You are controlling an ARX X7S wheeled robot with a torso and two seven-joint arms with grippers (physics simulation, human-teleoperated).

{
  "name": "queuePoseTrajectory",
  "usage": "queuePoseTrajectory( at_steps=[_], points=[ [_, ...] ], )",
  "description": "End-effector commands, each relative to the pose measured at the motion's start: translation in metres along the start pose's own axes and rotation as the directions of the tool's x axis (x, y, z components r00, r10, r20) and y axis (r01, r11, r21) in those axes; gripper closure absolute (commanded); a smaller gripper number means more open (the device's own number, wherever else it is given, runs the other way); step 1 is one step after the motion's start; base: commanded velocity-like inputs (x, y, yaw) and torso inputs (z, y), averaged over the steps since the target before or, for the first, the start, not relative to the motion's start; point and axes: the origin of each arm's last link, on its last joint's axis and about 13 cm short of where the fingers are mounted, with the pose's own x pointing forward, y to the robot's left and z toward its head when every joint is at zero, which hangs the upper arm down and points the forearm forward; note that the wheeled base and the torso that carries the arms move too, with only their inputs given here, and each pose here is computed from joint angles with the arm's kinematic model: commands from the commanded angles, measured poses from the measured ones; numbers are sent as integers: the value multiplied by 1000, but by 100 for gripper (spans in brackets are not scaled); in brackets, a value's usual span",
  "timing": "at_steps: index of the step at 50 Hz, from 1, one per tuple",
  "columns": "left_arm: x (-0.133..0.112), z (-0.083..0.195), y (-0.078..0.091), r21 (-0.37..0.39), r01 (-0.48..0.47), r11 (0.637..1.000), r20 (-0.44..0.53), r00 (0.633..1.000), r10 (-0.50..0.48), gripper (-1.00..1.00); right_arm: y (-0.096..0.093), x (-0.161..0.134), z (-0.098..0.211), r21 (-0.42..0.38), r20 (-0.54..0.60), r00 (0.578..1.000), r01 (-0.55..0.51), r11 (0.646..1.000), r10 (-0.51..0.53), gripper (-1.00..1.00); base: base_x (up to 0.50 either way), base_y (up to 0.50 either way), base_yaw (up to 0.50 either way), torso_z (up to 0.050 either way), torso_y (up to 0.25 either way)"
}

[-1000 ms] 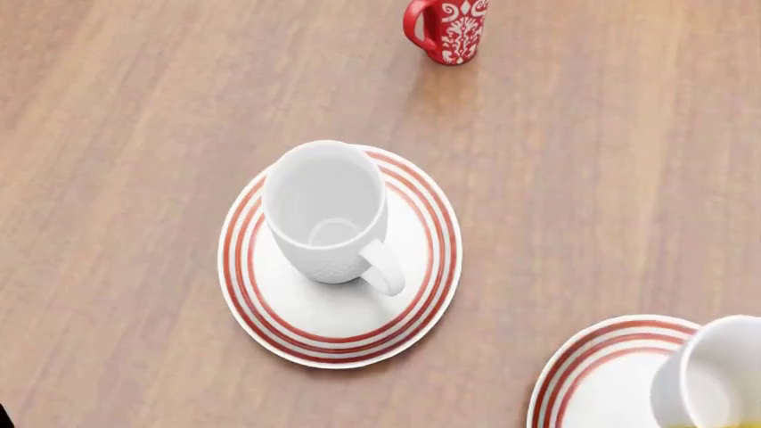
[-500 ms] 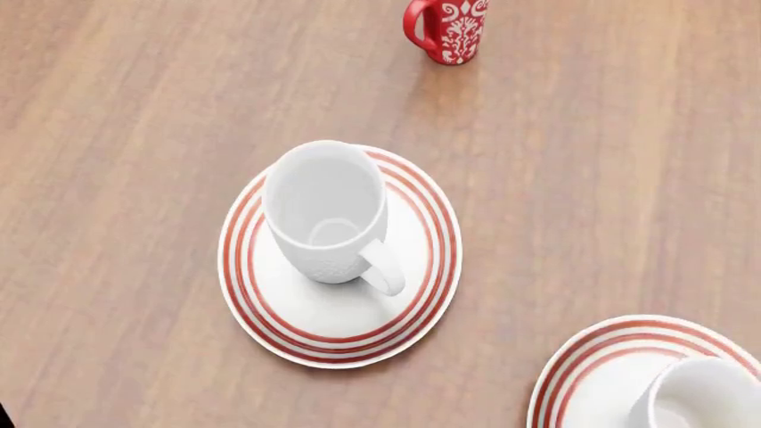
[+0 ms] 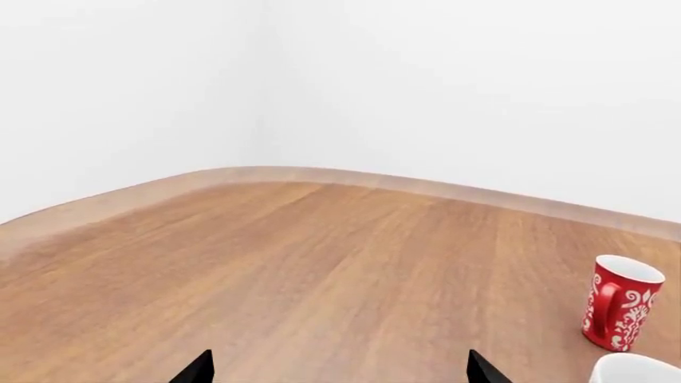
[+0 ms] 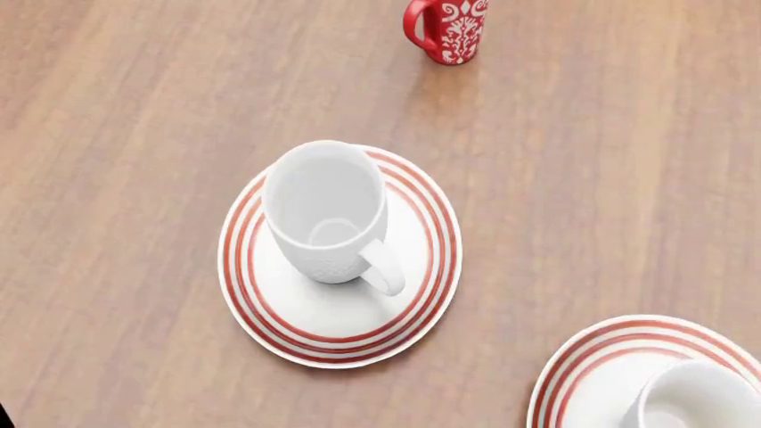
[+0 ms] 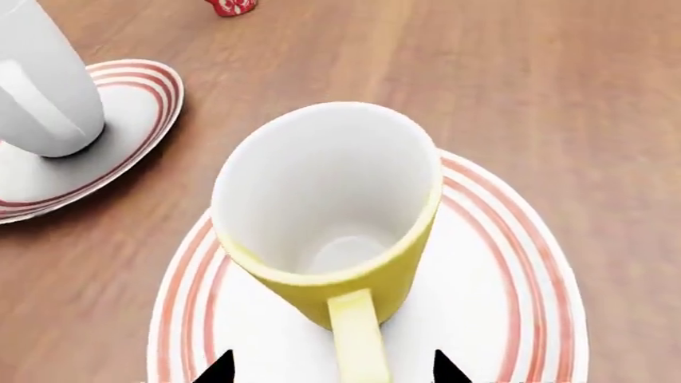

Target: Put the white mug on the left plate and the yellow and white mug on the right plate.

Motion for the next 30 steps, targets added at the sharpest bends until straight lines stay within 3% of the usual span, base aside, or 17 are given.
queuePoseTrajectory(
  at_steps=[1, 11, 30],
  points=[
    [1, 0, 0, 0, -1, 1000, 0, 1000, 1, -100, 0, -6, 4, -6, 64, 996, -54, 999, 54, -100, 0, 0, 0, 0, 0],
    [2, 1, -1, 0, 2, 1000, 3, 1000, -2, -100, -3, -19, 14, -23, 140, 989, -47, 999, 49, -100, 0, 0, 0, 0, 0],
    [3, 5, -1, -7, 5, 1000, 15, 1000, -5, -100, 9, -43, 41, -4, 305, 946, -110, 994, 106, -100, 0, 0, 0, 0, 0]
  ],
)
